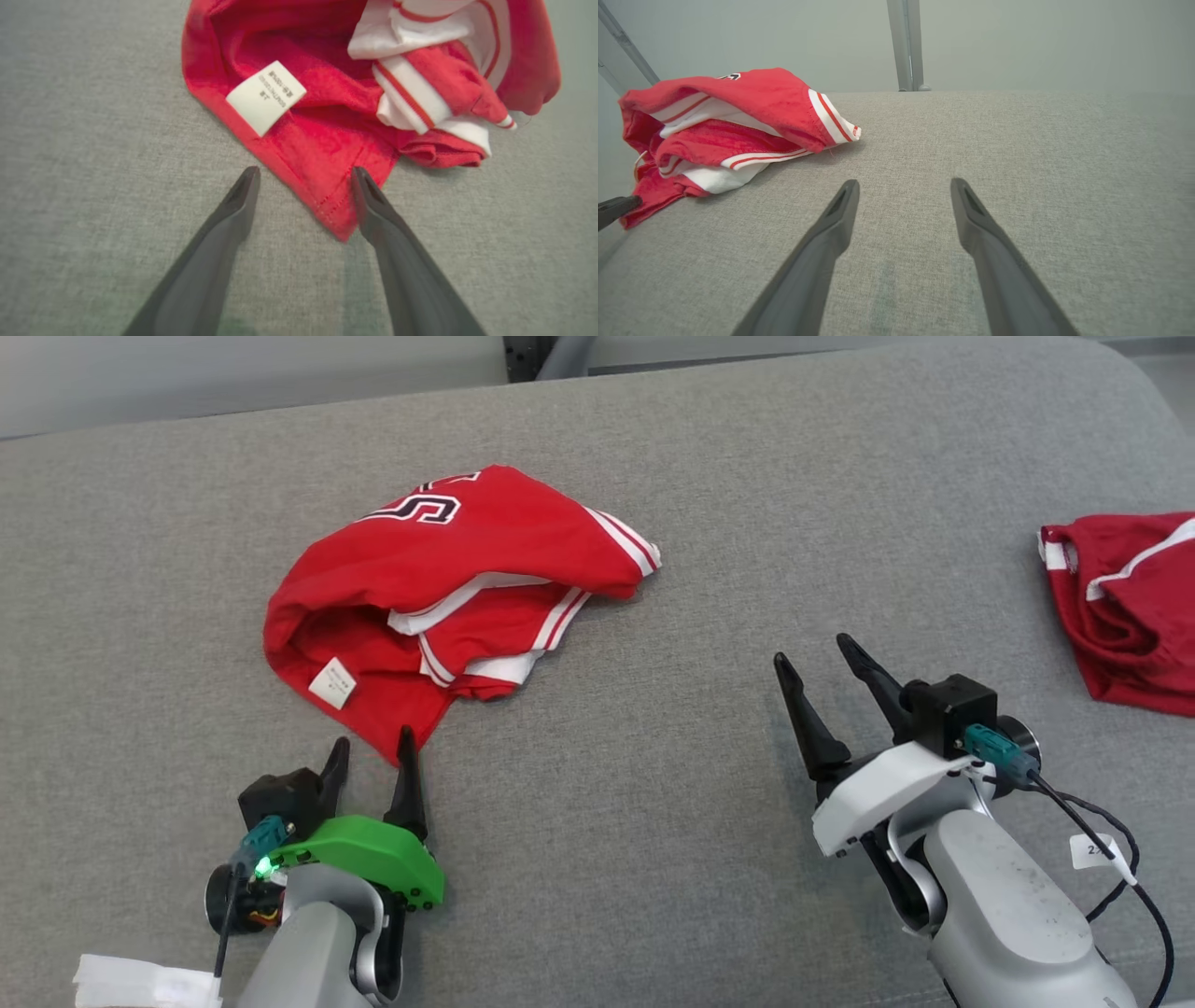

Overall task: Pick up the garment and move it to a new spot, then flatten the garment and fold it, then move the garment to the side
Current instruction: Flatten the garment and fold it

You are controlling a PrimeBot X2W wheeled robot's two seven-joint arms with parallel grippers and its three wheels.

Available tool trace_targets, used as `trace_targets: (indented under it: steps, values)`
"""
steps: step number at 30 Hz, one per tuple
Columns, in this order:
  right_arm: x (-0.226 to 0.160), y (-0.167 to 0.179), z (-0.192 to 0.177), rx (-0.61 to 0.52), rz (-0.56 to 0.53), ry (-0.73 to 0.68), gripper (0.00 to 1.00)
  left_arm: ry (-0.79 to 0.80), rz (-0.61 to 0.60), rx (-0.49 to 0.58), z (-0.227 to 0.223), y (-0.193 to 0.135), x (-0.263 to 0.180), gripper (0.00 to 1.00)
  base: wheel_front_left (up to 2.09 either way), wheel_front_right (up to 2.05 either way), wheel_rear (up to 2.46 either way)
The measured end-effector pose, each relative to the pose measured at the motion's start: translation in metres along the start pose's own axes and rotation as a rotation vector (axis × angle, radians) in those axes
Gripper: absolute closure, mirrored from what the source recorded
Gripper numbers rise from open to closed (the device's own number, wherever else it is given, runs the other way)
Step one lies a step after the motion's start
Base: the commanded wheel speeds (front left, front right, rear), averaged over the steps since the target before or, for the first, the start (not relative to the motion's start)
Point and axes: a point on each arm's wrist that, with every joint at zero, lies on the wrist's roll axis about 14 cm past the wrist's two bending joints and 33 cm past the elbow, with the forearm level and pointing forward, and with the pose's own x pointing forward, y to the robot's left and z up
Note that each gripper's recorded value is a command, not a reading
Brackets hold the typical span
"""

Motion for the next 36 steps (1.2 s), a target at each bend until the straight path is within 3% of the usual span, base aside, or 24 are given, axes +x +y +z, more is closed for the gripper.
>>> trace_targets:
  steps: [1, 2, 3, 4, 10, 14, 24, 29, 34, 35, 36]
  values:
    - [-0.002, -0.005, -0.002, -0.001, -0.013, 0.005, 0.00, 0.028, 0.008, 0.003, -0.009, 0.001, 0.002, 0.00, 0.00, 0.00, 0.00]
    - [-0.003, -0.009, -0.004, -0.001, -0.025, 0.011, 0.00, 0.052, 0.019, 0.002, -0.017, 0.003, 0.003, 0.11, 0.00, 0.00, 0.00]
    - [-0.007, -0.015, -0.009, 0.000, -0.044, 0.022, 0.00, 0.074, 0.038, 0.006, -0.024, 0.005, 0.007, 0.66, 0.00, 0.00, 0.00]
    - [-0.008, -0.017, -0.010, 0.003, -0.052, 0.026, 0.00, 0.080, 0.046, 0.007, -0.026, 0.006, 0.009, 1.00, 0.00, 0.00, 0.00]
    - [-0.011, -0.019, -0.015, 0.027, -0.074, 0.033, 0.00, 0.041, 0.034, 0.073, -0.013, 0.007, 0.012, 1.00, 0.00, 0.00, 0.00]
    - [-0.013, -0.010, -0.019, 0.057, -0.067, 0.036, 0.00, -0.116, 0.066, 0.143, 0.041, 0.024, 0.011, 1.00, 0.00, 0.00, 0.00]
    - [-0.015, 0.029, -0.006, 0.110, -0.002, -0.004, 0.00, -0.471, 0.111, 0.554, 0.189, 0.065, -0.039, 1.00, 0.00, 0.00, 0.00]
    - [-0.015, 0.044, 0.001, 0.117, 0.033, -0.023, 0.00, -0.491, 0.168, 0.698, 0.214, 0.094, -0.067, 1.00, 0.00, 0.00, 0.00]
    - [-0.021, 0.047, 0.000, 0.121, 0.032, -0.020, 0.00, -0.497, 0.234, 0.735, 0.218, 0.112, -0.089, 1.00, 0.00, 0.00, 0.00]
    - [-0.022, 0.047, 0.001, 0.120, 0.032, -0.021, 0.00, -0.489, 0.247, 0.725, 0.215, 0.117, -0.092, 0.84, 0.00, 0.00, 0.00]
    - [-0.023, 0.047, 0.001, 0.118, 0.031, -0.020, 0.00, -0.463, 0.258, 0.709, 0.205, 0.123, -0.094, 0.50, 0.00, 0.00, 0.00]
